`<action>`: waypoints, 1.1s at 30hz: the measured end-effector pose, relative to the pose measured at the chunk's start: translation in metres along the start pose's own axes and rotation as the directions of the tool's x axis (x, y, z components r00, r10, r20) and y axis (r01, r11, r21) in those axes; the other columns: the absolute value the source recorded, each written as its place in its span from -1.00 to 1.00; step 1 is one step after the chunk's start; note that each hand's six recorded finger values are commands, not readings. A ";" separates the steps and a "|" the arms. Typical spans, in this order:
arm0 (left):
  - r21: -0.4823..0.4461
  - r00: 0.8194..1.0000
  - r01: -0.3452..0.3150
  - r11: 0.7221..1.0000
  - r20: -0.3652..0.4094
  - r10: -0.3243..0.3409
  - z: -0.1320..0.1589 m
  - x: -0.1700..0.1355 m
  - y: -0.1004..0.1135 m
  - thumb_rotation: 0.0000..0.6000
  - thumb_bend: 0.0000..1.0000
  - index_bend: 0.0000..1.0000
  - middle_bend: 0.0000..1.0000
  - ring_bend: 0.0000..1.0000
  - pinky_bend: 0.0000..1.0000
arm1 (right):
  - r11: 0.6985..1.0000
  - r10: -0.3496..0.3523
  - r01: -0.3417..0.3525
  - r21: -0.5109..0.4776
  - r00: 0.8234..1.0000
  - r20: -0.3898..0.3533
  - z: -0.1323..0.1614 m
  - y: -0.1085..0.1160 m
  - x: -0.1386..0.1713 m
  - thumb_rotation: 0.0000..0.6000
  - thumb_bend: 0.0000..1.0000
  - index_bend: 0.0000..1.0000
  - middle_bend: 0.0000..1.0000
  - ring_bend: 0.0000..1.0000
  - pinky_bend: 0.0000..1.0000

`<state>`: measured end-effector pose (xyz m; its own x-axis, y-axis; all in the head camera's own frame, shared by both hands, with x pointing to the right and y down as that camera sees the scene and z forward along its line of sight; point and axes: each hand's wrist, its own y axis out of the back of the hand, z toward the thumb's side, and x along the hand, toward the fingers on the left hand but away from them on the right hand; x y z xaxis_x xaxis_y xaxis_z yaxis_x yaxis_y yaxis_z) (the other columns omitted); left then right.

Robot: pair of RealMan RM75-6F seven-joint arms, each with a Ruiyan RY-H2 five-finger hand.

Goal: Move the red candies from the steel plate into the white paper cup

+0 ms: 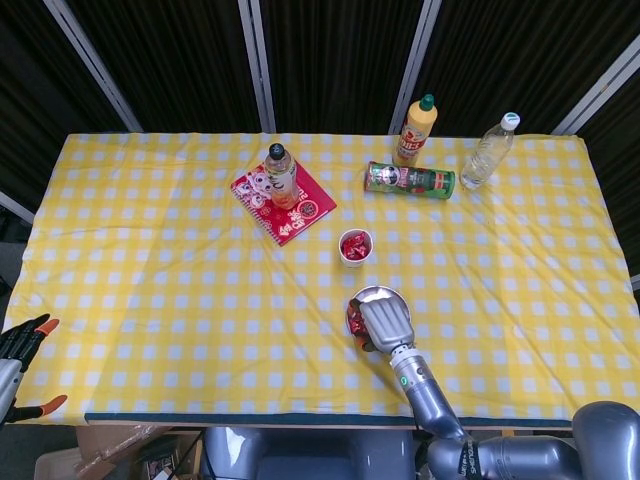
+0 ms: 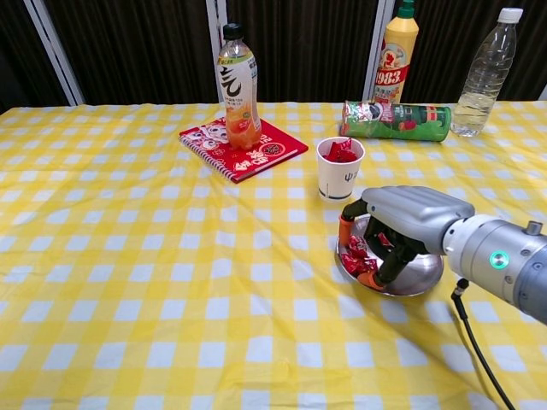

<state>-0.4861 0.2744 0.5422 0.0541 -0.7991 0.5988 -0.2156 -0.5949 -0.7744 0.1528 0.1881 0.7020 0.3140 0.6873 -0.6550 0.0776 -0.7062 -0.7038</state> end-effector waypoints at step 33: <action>-0.007 1.000 0.008 1.000 0.001 -0.008 0.002 0.001 0.000 1.00 -0.86 -1.00 -1.00 -1.00 -1.00 | 0.999 -0.015 0.015 -0.038 1.000 0.000 -0.005 0.001 -0.008 1.00 0.12 0.20 0.58 0.66 1.00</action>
<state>-0.4845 0.2735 0.5422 0.0568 -0.7943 0.6048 -0.2216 -0.6007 -0.7681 0.1547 0.1805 0.7077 0.3130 0.6975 -0.6446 0.1176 -0.7020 -0.7024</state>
